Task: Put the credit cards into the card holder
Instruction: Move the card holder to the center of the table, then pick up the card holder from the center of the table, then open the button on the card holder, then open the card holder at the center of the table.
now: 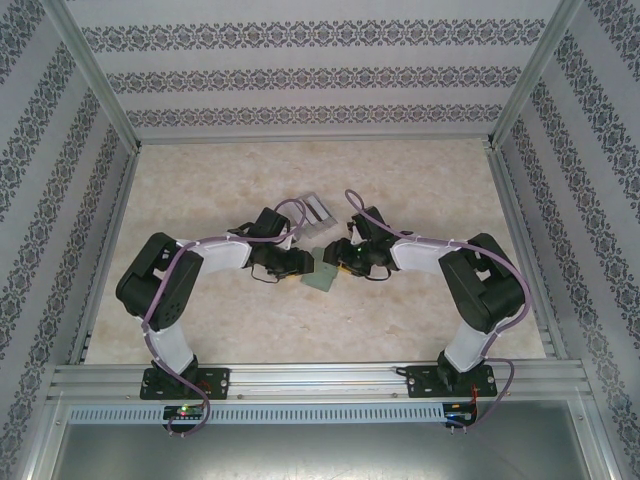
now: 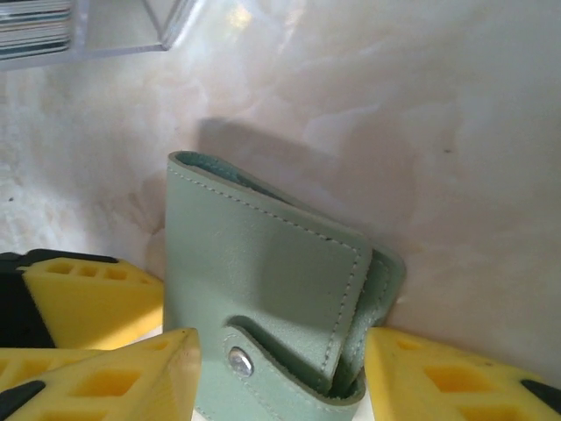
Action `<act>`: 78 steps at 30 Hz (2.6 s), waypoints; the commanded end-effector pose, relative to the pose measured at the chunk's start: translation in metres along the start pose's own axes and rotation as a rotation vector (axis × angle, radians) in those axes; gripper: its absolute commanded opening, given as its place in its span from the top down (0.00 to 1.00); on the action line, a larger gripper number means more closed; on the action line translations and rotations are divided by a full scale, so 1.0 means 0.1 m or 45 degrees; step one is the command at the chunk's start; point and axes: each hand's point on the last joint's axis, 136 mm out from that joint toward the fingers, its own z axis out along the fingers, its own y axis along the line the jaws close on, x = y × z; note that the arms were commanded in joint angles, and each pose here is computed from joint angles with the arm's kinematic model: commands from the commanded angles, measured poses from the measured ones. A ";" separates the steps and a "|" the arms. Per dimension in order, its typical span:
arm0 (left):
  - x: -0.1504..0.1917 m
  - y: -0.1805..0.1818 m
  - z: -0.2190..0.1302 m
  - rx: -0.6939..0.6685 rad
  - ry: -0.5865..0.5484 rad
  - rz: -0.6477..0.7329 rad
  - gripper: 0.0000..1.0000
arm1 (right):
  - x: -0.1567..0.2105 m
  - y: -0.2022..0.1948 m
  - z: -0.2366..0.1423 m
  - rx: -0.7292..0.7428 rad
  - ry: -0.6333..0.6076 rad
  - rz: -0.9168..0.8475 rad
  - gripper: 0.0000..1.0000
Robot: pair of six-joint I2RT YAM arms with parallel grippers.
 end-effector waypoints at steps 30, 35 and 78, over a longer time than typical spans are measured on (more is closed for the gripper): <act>-0.10 -0.62 -0.37 0.219 -0.057 -0.057 1.00 | 0.18 0.15 -0.08 0.164 -0.145 -0.325 0.48; -0.07 -0.58 -0.39 0.205 -0.067 -0.064 1.00 | 0.12 -0.02 -0.09 0.280 -0.190 -0.295 0.72; 0.08 -0.52 -0.20 0.260 0.049 -0.028 0.31 | 0.37 0.46 -0.80 -0.208 -0.370 -0.465 1.00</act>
